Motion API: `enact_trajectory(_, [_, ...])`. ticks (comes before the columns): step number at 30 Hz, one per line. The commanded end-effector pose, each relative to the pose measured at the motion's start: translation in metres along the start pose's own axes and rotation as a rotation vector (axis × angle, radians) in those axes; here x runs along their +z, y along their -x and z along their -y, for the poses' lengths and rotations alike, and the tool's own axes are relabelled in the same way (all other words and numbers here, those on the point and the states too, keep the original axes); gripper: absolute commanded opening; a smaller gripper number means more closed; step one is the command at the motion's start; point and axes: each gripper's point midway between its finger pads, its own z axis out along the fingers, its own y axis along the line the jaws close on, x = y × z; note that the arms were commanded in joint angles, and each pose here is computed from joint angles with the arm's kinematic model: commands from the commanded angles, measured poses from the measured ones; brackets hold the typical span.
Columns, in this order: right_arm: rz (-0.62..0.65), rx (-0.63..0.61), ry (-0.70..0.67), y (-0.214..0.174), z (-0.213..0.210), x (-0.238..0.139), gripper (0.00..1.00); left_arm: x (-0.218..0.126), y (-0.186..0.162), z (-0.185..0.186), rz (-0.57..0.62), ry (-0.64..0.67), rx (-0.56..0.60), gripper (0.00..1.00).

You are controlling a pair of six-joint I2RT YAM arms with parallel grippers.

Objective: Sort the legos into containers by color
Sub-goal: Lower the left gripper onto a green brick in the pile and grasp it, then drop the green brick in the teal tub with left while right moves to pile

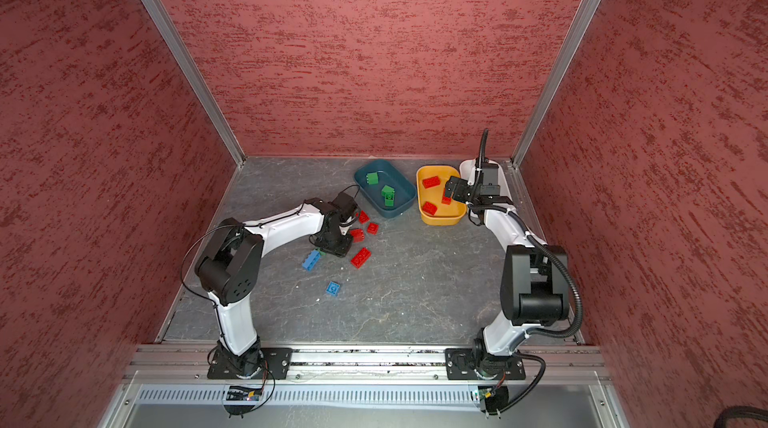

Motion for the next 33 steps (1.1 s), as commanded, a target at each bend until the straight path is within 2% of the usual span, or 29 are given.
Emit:
enact_trajectory(1, [0.06,-0.048,0.109,0.01,-0.038,-0.01,0.99,-0.035,0.055,0.018,0.206,-0.065,-0.036,0.27])
enact_trajectory(5, [0.055,-0.057,0.14,0.003,-0.055,-0.008,0.99,-0.051,0.107,0.046,0.321,-0.163,-0.037,0.27])
enact_trajectory(9, [0.048,-0.048,0.157,-0.002,-0.064,-0.004,0.99,-0.056,0.157,0.064,0.39,-0.209,-0.063,0.27])
enact_trajectory(13, [0.036,-0.053,0.169,-0.006,-0.072,-0.004,0.99,-0.052,0.191,0.067,0.428,-0.186,-0.1,0.27])
enact_trajectory(17, [0.021,-0.053,0.189,-0.013,-0.08,-0.004,0.99,-0.048,0.221,0.054,0.464,-0.124,-0.179,0.27])
enact_trajectory(20, [0.004,-0.055,0.221,-0.024,-0.091,-0.003,0.99,-0.047,0.238,0.05,0.476,-0.148,-0.232,0.36])
enact_trajectory(24, [-0.018,-0.091,0.254,-0.044,-0.109,0.001,0.99,-0.054,0.246,0.05,0.475,-0.177,-0.26,0.58])
enact_trajectory(27, [-0.04,-0.136,0.281,-0.057,-0.124,0.004,0.99,-0.065,0.246,0.047,0.494,-0.177,-0.253,0.71])
enact_trajectory(33, [-0.111,-0.259,0.343,-0.098,-0.156,0.008,0.99,-0.086,0.236,0.03,0.521,-0.141,-0.265,0.86])
